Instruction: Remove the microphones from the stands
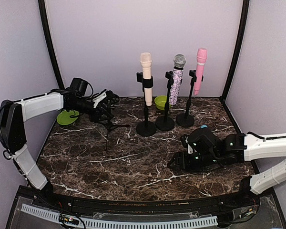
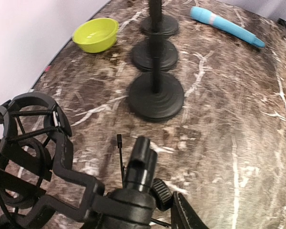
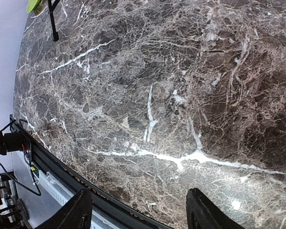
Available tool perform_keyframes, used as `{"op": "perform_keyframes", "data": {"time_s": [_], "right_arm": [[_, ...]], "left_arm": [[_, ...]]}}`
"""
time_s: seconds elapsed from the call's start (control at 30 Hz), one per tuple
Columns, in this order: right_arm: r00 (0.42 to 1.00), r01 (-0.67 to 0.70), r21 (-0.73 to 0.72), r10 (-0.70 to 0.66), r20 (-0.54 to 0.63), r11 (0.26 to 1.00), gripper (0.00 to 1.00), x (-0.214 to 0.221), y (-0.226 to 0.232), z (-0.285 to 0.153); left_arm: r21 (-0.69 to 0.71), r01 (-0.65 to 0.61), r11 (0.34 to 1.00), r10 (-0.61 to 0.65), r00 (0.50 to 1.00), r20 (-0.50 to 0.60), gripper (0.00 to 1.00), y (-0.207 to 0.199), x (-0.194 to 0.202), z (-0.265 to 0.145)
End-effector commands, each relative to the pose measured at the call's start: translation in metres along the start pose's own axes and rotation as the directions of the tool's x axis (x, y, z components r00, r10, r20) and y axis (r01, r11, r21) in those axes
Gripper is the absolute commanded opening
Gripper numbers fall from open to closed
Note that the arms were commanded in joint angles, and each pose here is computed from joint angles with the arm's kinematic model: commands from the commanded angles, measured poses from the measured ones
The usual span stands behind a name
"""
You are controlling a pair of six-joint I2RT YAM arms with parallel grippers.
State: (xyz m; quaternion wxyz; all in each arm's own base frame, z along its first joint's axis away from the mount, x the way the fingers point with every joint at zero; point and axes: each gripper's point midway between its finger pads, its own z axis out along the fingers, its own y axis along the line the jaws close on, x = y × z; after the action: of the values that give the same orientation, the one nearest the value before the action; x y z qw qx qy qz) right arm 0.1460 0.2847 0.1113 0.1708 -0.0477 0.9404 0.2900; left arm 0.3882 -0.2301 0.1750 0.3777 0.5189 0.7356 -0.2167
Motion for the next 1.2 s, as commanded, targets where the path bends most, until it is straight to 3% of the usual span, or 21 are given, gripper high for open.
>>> {"op": "perform_keyframes", "data": {"time_s": [0.0, 0.4, 0.6, 0.73, 0.8, 0.93, 1.0, 1.17], "right_arm": [[0.999, 0.012, -0.065, -0.009, 0.037, 0.998, 0.68, -0.017, 0.023, -0.004], [0.999, -0.018, -0.063, 0.021, 0.048, 0.998, 0.67, -0.021, 0.020, 0.000], [0.997, -0.026, -0.055, 0.029, 0.069, 0.998, 0.66, -0.024, 0.019, -0.002], [0.994, -0.020, -0.055, 0.025, 0.103, 0.998, 0.66, -0.033, 0.022, -0.008], [0.993, -0.015, -0.054, 0.021, 0.120, 0.998, 0.67, -0.037, 0.025, -0.011], [0.987, 0.007, -0.039, 0.000, 0.159, 0.999, 0.70, -0.050, 0.031, -0.018], [0.981, 0.028, -0.021, -0.023, 0.190, 0.999, 0.72, -0.060, 0.037, -0.022], [0.953, 0.103, 0.042, -0.111, 0.283, 0.994, 0.76, -0.099, 0.059, -0.039]], "left_arm": [[-0.055, -0.029, 0.998, 0.033, 0.998, 0.058, 0.00, 0.037, -0.017, -0.007], [-0.232, 0.003, 0.973, 0.021, 0.995, 0.100, 0.00, 0.138, -0.001, -0.011], [-0.278, 0.026, 0.960, 0.004, 0.994, 0.107, 0.00, 0.167, 0.010, -0.007], [-0.314, 0.047, 0.948, -0.017, 0.995, 0.099, 0.24, 0.176, 0.018, -0.004], [-0.316, 0.054, 0.947, -0.026, 0.995, 0.094, 0.42, 0.176, 0.021, -0.004], [-0.294, 0.065, 0.954, -0.042, 0.996, 0.082, 0.90, 0.167, 0.021, -0.008], [-0.286, 0.081, 0.955, -0.061, 0.995, 0.077, 0.98, 0.162, 0.021, -0.012], [-0.274, 0.116, 0.955, -0.103, 0.993, 0.061, 0.99, 0.139, 0.026, -0.026]]}}
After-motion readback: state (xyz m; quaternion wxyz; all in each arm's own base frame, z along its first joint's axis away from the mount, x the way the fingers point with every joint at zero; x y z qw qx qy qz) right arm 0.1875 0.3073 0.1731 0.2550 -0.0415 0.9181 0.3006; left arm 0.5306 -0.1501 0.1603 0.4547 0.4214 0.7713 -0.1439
